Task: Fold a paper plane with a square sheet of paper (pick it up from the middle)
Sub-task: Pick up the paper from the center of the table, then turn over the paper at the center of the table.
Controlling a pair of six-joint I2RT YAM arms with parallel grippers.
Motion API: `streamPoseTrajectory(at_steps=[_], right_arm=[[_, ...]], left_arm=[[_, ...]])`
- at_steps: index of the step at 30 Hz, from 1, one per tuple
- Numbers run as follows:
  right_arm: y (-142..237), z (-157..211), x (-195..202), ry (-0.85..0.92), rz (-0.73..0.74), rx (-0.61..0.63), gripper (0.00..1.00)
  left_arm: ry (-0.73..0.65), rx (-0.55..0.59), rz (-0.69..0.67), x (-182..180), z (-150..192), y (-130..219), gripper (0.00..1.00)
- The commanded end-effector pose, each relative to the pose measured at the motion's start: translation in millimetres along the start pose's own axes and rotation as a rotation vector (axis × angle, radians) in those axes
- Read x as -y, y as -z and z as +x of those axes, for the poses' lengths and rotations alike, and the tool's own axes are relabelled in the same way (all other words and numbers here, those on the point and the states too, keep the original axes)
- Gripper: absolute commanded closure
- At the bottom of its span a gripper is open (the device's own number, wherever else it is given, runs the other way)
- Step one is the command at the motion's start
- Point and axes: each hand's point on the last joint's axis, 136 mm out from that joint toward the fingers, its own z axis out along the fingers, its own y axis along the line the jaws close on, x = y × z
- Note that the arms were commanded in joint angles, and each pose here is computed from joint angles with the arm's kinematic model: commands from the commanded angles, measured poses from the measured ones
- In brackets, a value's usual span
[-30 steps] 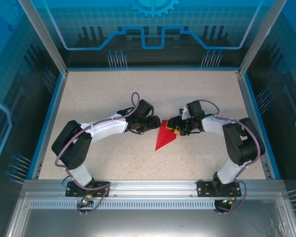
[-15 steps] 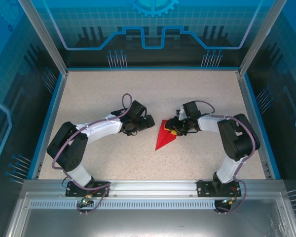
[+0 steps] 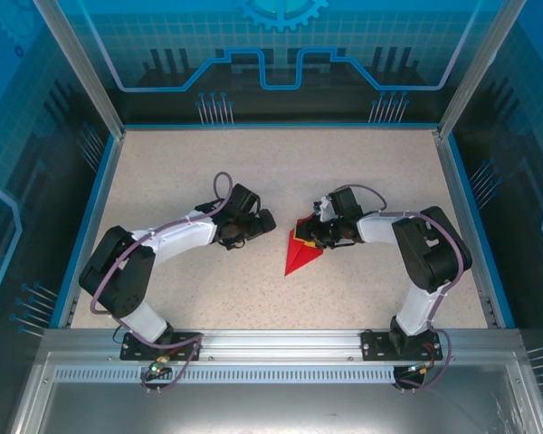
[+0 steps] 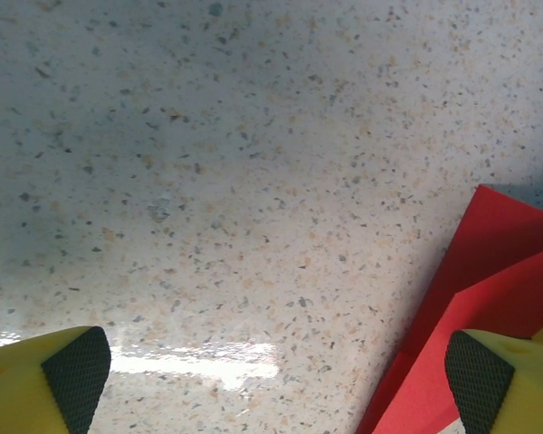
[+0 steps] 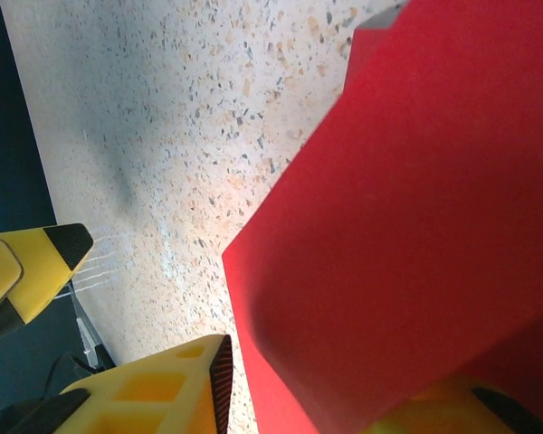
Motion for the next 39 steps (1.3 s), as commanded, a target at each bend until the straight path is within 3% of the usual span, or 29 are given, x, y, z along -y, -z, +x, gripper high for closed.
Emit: streamPoseTrajectory(at_steps=[1, 16, 23, 30, 39], right_arm=[[-7, 8, 2, 0.015, -0.014, -0.024, 0.68], [5, -3, -14, 0.017, -0.078, 0.037, 0.91], [42, -38, -62, 0.055, -0.314, 0.094, 0.92], [73, -57, -108, 0.088, -0.469, 0.084, 0.91], [99, -62, -160, 0.131, -0.618, 0.026, 0.90]], left_arm=[[0.044, -0.015, 0.031, -2, 0, 5, 0.01], [0.036, -0.042, 0.137, 10, 0, 20, 0.01], [0.020, -0.060, 0.402, 44, -2, 53, 0.01], [-0.021, -0.155, 0.724, 98, 7, 92, 0.01], [-0.002, -0.244, 0.911, 127, 9, 102, 0.01]])
